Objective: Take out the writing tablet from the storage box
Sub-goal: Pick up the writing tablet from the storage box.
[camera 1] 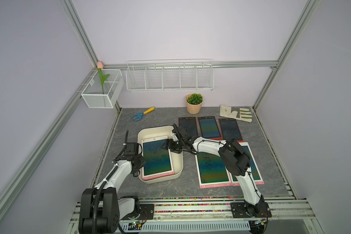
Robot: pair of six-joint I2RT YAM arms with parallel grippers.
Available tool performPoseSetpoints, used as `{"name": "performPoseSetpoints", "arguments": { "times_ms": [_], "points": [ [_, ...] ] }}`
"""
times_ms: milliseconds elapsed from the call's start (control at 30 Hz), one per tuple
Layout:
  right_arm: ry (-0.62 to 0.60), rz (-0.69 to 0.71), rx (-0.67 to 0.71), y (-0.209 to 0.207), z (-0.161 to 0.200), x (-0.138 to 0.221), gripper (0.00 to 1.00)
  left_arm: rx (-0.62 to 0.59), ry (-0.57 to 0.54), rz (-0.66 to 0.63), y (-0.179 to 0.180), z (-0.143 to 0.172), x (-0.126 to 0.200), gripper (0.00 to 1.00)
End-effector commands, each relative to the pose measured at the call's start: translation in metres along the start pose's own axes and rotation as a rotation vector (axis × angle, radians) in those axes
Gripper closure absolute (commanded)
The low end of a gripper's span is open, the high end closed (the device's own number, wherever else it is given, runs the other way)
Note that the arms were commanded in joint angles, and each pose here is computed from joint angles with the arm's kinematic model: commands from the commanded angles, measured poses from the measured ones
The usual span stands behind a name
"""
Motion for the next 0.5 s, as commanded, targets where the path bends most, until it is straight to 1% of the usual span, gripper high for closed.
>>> {"name": "performPoseSetpoints", "arguments": {
  "times_ms": [0,133,367,467],
  "points": [
    [0.167,-0.04,-0.075,-0.0039,0.0275,0.0011,0.26,0.059,0.027,-0.046,0.0083,0.0069,-0.0046,0.76],
    [0.177,-0.054,-0.065,-0.0036,0.0285,0.0027,0.29,0.066,0.022,-0.051,0.0089,0.006,-0.0034,0.75],
    [0.177,-0.057,-0.065,-0.0054,0.0274,0.004,0.31,0.064,0.014,-0.054,0.0087,0.0033,-0.0015,0.75],
    [0.181,-0.065,-0.062,-0.0046,0.0263,0.0047,0.35,0.064,0.014,-0.054,0.0087,0.0033,-0.0011,0.76]
  ]
}}
Point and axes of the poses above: each gripper's point midway between its finger pads, its own x axis back along the fingers, its own y axis along the line the jaws close on, z = x × y, the point moved 6 cm from there along x, back along the fingers, and after that the axes turned 7 degrees about -x, right-handed, at the moved point
